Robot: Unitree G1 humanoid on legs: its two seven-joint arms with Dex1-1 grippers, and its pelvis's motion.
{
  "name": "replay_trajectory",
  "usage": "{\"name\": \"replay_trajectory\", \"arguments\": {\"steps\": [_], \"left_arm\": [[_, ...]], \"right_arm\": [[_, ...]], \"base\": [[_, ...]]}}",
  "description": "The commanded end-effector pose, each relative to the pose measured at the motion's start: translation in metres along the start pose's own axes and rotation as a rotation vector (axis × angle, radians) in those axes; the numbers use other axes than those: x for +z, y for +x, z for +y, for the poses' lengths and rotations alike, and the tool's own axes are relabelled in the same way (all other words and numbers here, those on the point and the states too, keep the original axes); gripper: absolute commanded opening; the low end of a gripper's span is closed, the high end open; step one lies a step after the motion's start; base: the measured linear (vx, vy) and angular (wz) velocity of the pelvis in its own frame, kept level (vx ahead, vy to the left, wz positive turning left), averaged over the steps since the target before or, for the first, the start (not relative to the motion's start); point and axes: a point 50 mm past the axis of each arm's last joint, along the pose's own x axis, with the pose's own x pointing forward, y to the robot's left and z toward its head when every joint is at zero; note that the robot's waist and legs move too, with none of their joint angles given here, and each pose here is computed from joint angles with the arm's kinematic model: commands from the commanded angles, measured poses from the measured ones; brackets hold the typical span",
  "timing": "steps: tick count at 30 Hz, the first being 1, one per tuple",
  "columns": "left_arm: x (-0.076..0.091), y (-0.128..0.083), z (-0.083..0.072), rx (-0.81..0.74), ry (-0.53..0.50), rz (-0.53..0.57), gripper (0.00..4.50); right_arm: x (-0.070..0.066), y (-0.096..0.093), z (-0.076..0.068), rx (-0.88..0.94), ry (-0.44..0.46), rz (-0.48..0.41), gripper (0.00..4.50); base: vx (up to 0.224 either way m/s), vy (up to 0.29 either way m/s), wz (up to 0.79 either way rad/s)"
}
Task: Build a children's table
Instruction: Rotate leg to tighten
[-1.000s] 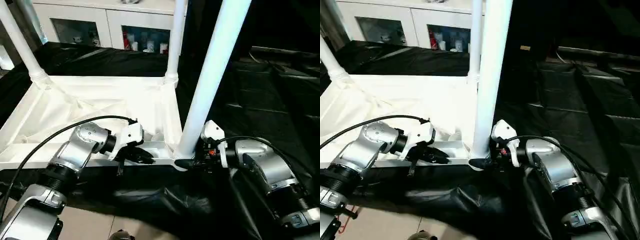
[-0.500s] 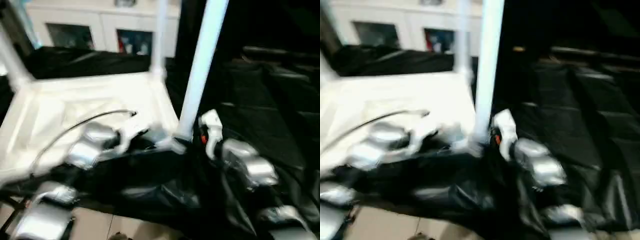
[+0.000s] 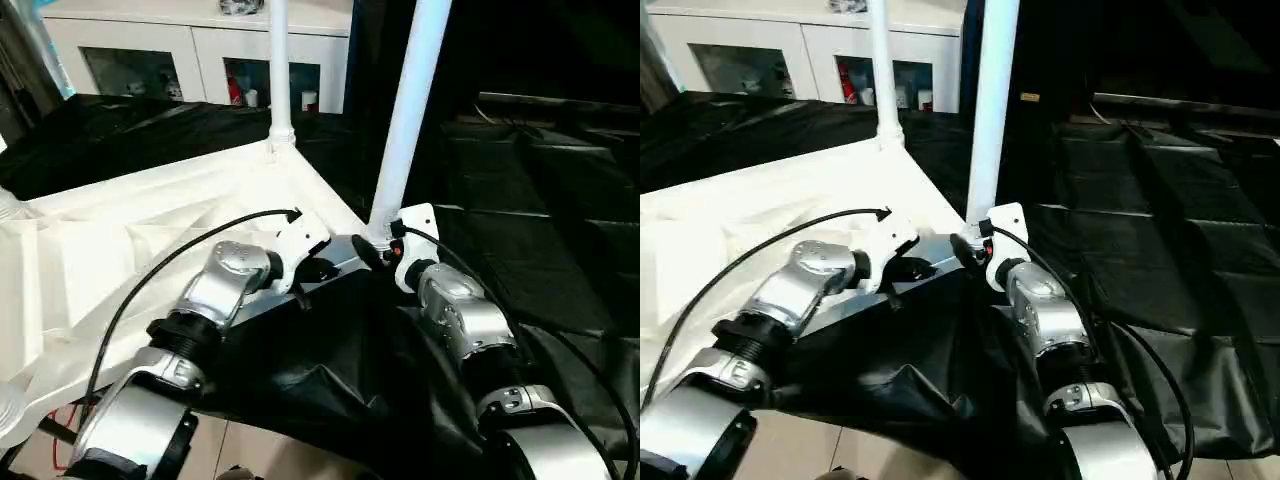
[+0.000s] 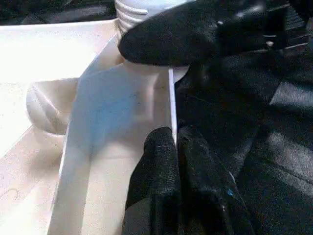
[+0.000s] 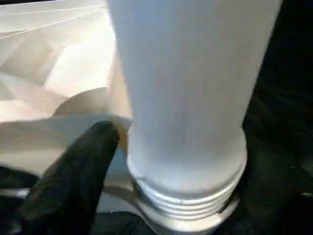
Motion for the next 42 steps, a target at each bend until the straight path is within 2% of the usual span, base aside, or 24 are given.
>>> {"name": "replay_trajectory", "arguments": {"steps": [1,8,9,13,20,25,26,29,30,34,35,36,39,41,42], "left_arm": [[0.019,0.005,-0.012,-0.109,0.096,-0.076,0.00],[0.010,-0.009,-0.011,-0.200,0.122,-0.061,0.00],[0.009,-0.013,-0.012,-0.230,0.139,-0.068,0.00],[0.004,-0.023,-0.014,-0.322,0.163,-0.068,0.00],[-0.003,-0.034,-0.015,-0.385,0.199,-0.045,0.00],[-0.008,-0.041,-0.019,-0.434,0.197,-0.037,0.00],[-0.008,-0.041,-0.019,-0.434,0.196,-0.037,0.00],[-0.011,-0.042,-0.020,-0.443,0.199,-0.027,0.00],[-0.012,-0.042,-0.020,-0.440,0.199,-0.022,0.00],[-0.013,-0.042,-0.019,-0.434,0.198,-0.019,0.00],[-0.013,-0.042,-0.020,-0.434,0.198,-0.018,0.00],[-0.013,-0.042,-0.020,-0.433,0.198,-0.017,0.00],[-0.012,-0.039,-0.016,-0.375,0.168,-0.021,0.00],[-0.009,-0.035,-0.012,-0.317,0.139,-0.033,0.00],[-0.007,-0.031,-0.009,-0.274,0.134,-0.047,0.00]], "right_arm": [[-0.001,0.006,0.028,0.210,-0.061,0.018,4.33],[0.002,-0.015,0.009,0.334,-0.195,0.056,4.47],[0.003,-0.023,0.005,0.384,-0.214,0.063,4.47],[0.009,-0.044,-0.003,0.523,-0.255,0.079,4.47],[0.010,-0.061,-0.012,0.633,-0.297,0.126,4.47],[0.011,-0.064,-0.009,0.674,-0.280,0.127,4.47],[0.011,-0.064,-0.009,0.675,-0.280,0.127,4.19],[0.007,-0.063,-0.008,0.682,-0.277,0.146,4.06],[0.006,-0.062,-0.007,0.685,-0.279,0.153,3.76],[0.005,-0.063,-0.007,0.692,-0.273,0.154,3.58],[0.005,-0.063,-0.006,0.693,-0.271,0.155,3.32],[0.004,-0.063,-0.006,0.693,-0.268,0.156,3.32],[-0.003,-0.060,-0.004,0.658,-0.203,0.146,3.17],[-0.005,-0.056,-0.003,0.609,-0.158,0.128,2.82],[-0.006,-0.053,-0.003,0.563,-0.116,0.118,2.82]], "base": [[0.000,0.000,0.00],[0.000,0.000,0.00],[0.000,0.000,0.00],[0.000,0.000,0.00],[0.000,0.000,0.00],[0.000,0.000,0.00],[0.000,0.000,0.00],[0.000,0.000,0.00],[0.000,0.000,0.00],[0.000,0.000,0.00],[0.000,0.000,0.00],[0.000,0.000,0.00],[0.000,0.000,0.00],[0.000,0.000,0.00],[0.000,0.000,0.00]]}}
